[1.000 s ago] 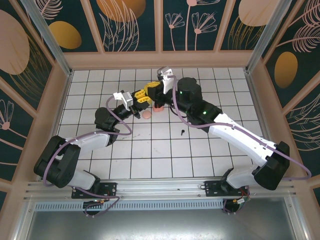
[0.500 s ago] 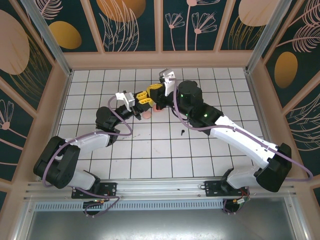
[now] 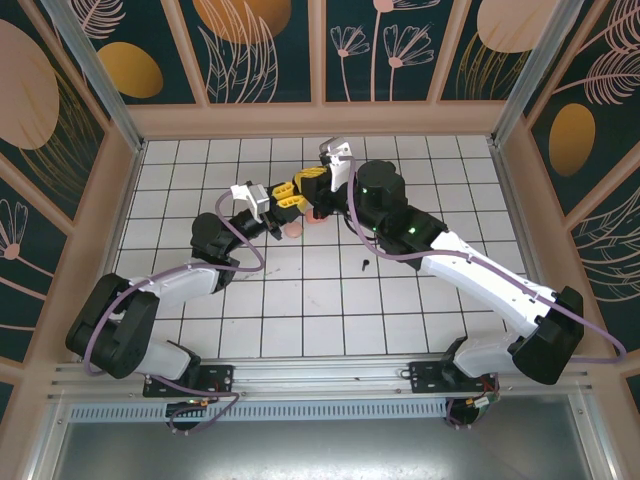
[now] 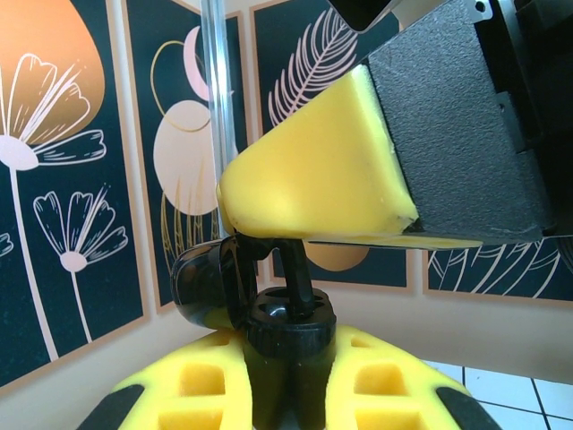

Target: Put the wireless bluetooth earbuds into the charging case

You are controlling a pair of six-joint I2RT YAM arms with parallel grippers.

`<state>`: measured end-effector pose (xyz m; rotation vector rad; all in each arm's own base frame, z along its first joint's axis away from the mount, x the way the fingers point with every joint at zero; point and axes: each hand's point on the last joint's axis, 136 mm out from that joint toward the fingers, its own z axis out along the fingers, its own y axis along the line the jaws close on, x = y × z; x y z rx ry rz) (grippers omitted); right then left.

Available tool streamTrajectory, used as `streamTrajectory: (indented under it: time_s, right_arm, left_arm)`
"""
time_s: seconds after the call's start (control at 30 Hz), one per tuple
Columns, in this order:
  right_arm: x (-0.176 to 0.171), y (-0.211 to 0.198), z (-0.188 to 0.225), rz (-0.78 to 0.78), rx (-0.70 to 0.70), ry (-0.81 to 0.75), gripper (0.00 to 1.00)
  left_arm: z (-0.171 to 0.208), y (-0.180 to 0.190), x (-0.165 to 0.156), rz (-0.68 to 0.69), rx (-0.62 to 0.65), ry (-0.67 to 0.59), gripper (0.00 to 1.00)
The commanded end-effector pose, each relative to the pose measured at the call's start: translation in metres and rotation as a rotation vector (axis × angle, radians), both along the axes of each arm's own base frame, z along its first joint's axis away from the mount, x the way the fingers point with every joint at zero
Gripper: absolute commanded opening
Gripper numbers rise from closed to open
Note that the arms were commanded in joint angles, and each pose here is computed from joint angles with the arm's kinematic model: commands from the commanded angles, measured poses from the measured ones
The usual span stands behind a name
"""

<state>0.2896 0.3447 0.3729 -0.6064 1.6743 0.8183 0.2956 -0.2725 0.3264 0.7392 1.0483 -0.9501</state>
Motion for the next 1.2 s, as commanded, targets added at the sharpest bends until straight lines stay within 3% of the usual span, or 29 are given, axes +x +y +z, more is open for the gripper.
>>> streamTrajectory:
  time_s: [0.0,0.37,0.5,0.7,0.8,1.0,1.17]
  right_arm:
    - [-0.006,0.0,-0.029,0.044,-0.097,0.053,0.02]
    - [-0.025,0.023,-0.066,0.182,-0.221,0.111,0.02]
    - [-0.023,0.023,-0.07,0.162,-0.238,0.116,0.04]
    - [-0.01,0.014,-0.034,0.069,-0.172,0.077,0.44]
    - [-0.009,0.007,-0.002,0.038,-0.114,0.051,0.55]
    - [-0.01,-0.029,0.053,-0.06,0.024,0.041,0.66]
    - [-0.004,-0.084,0.054,-0.192,0.116,0.171,0.69]
  left_arm:
    - [0.045,0.007,-0.017,-0.003,-0.066,-0.158,0.0]
    - [0.047,0.007,-0.015,-0.001,-0.066,-0.145,0.0]
    - [0.047,0.006,-0.014,0.0,-0.067,-0.142,0.0]
    - [0.042,0.006,-0.011,0.006,-0.062,-0.129,0.0]
    - [0.039,0.007,-0.009,0.016,-0.062,-0.118,0.0]
    - [0.033,0.01,-0.007,0.04,-0.071,-0.122,0.0]
    - [0.031,0.012,-0.007,0.064,-0.07,-0.138,0.0]
